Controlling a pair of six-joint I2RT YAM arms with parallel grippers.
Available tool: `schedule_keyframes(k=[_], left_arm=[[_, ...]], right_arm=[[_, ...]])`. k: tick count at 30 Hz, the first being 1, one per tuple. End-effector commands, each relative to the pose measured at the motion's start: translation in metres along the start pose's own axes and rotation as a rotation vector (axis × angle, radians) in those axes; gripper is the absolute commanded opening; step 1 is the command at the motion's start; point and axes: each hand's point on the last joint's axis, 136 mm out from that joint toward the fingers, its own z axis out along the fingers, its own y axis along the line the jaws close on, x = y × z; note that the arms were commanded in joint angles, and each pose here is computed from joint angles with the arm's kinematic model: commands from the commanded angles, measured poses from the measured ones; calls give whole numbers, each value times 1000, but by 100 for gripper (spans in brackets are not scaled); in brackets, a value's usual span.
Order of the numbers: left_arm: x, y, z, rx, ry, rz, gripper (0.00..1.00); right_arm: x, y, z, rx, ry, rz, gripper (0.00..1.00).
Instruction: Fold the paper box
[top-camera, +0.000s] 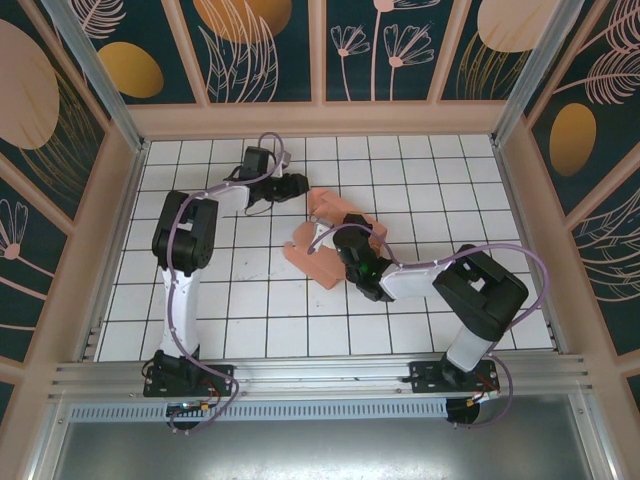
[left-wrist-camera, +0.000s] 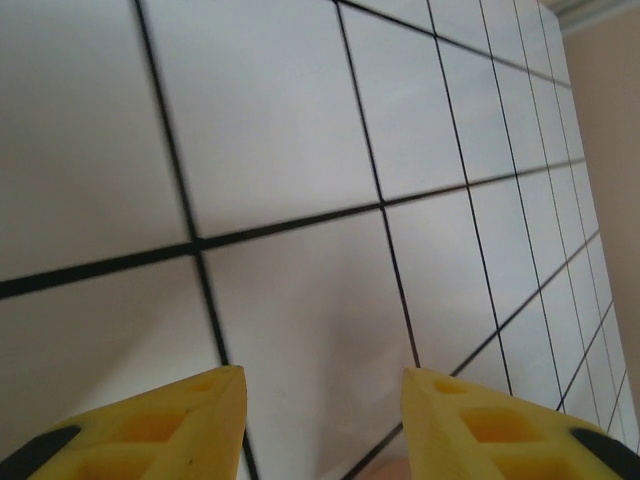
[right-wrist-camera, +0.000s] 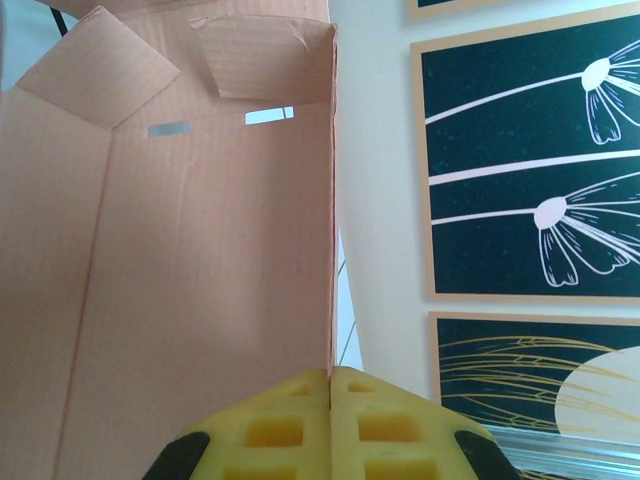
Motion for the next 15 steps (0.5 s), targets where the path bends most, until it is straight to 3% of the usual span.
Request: schedule_keyframes(k=[1,9,15], left_arm=[[17,-19,7,47,73,65,45],[38,-31,-6,85,112,97,45],[46,-40,-18,103,75,152,48]], right_arm=[[-9,-7,1,10,-11,49,0],[-2,-11,3,12,8,68,0],[1,-14,4,10,8,88,0]])
